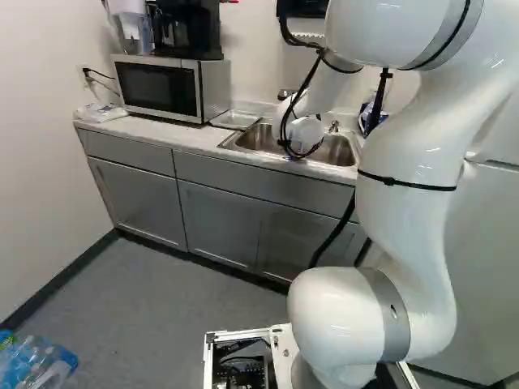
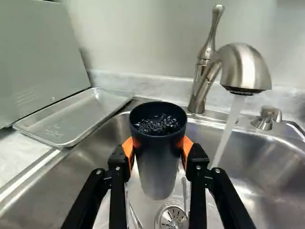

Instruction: Rinse the cup and place it in the tray

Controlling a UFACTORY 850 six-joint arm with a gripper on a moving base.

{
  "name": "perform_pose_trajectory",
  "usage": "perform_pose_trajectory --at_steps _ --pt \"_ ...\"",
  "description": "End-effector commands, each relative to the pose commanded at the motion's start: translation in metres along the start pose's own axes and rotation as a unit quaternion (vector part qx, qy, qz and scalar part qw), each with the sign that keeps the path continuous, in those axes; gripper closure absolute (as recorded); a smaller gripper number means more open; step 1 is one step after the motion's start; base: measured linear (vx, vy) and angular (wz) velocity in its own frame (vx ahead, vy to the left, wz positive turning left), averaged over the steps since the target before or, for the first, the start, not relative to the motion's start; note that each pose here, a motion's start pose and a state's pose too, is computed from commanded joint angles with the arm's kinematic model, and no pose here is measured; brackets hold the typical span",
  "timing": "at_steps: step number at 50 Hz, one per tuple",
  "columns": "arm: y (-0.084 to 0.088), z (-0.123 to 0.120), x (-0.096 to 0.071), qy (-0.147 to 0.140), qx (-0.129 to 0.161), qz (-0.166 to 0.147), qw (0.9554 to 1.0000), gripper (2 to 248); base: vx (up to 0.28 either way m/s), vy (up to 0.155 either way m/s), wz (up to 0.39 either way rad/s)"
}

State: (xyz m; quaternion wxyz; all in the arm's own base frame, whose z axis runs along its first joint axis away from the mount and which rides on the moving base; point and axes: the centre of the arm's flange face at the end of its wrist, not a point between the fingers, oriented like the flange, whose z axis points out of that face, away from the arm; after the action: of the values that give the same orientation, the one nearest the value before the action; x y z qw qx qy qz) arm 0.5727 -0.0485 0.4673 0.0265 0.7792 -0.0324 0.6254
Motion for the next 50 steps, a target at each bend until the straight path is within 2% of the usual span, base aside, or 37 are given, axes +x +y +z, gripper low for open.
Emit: perform_pose_trajectory --at_steps 16,34,50 --pt "-0.025 -0.004 0.016 0.013 0.021 -0.004 0.9997 131 0.000 0.000 0.000" --pt "-0.051 -0.012 0.031 0.005 0.044 -0.010 0.9990 131 0.000 0.000 0.000" --pt "-0.067 -0.019 0.047 0.021 0.058 -0.012 0.9980 131 0.000 0.000 0.000"
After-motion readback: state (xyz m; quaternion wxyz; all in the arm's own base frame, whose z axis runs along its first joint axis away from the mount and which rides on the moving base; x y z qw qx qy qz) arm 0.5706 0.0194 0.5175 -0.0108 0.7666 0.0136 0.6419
